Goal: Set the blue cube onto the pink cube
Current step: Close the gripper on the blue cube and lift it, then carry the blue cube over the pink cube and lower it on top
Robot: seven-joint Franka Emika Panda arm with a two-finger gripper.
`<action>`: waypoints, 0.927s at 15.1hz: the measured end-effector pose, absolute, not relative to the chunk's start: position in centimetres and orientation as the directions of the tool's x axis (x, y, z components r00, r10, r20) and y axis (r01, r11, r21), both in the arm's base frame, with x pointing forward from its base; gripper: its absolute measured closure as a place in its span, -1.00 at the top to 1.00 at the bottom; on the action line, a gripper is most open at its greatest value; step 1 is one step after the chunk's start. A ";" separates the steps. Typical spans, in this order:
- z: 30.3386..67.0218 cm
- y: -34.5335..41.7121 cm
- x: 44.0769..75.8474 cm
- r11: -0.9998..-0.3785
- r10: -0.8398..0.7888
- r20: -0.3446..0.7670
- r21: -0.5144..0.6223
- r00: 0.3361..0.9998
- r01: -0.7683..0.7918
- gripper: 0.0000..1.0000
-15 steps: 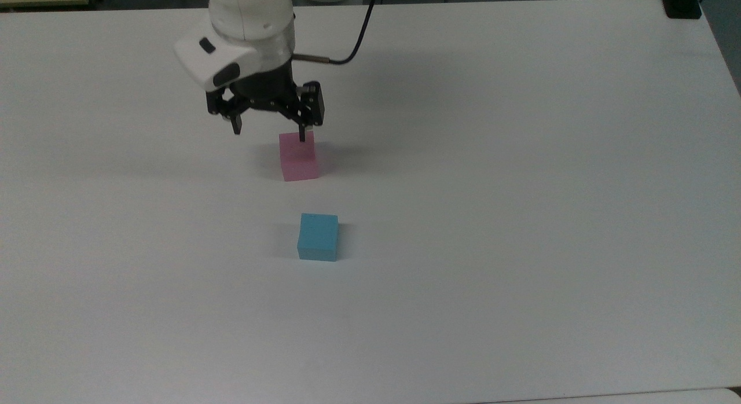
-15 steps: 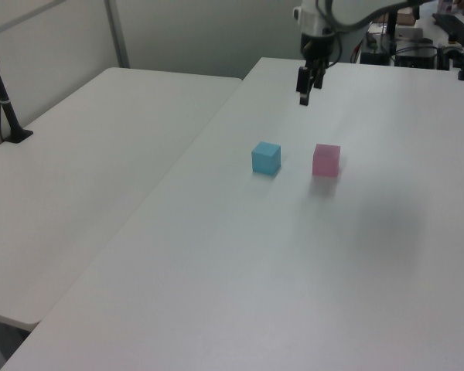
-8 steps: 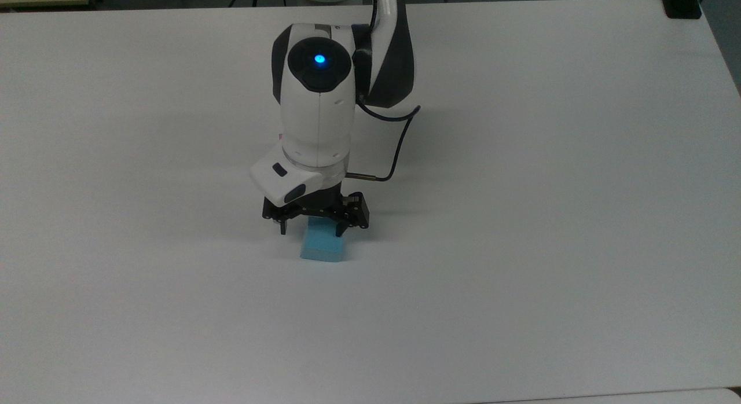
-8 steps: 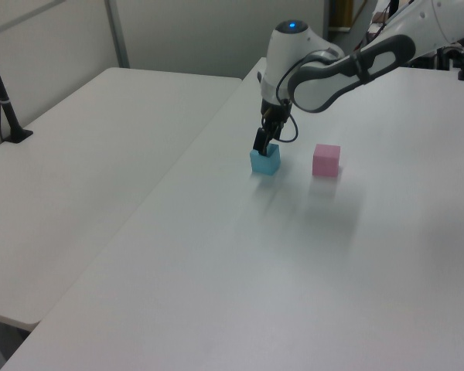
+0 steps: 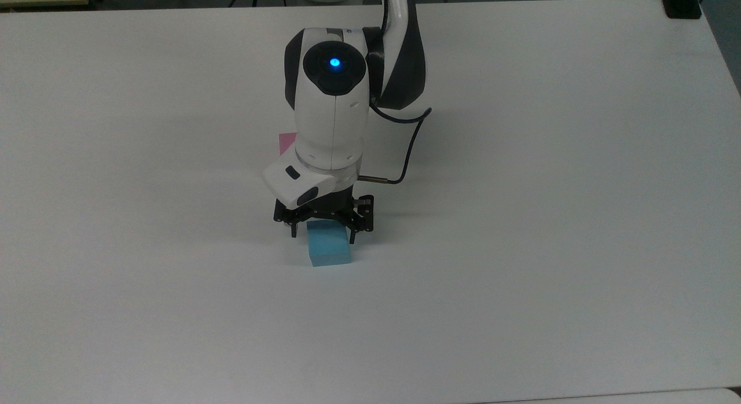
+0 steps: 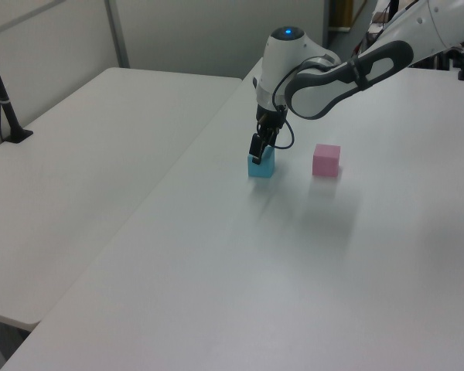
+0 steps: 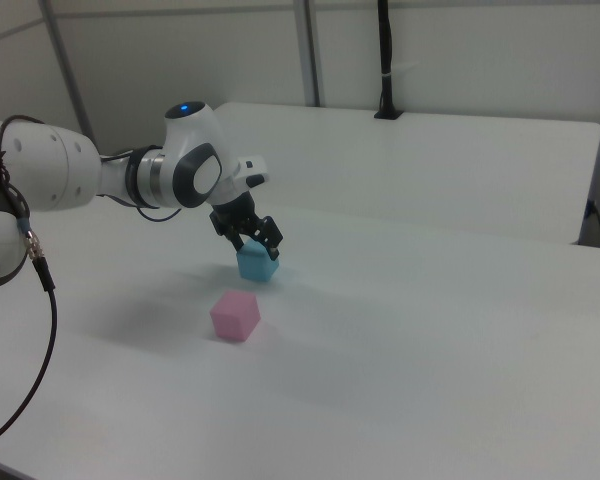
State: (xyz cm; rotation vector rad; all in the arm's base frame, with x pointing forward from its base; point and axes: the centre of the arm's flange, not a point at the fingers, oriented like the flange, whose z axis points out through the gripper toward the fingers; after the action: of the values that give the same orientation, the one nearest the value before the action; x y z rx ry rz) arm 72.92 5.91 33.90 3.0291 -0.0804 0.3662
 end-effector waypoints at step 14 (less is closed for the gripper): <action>37.7 5.8 72.1 -0.994 0.036 0.274 0.112 0.961 0.005 0.30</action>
State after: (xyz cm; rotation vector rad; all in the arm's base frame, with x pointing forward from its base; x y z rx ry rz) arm 72.13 5.80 37.69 3.0012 0.0316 0.4229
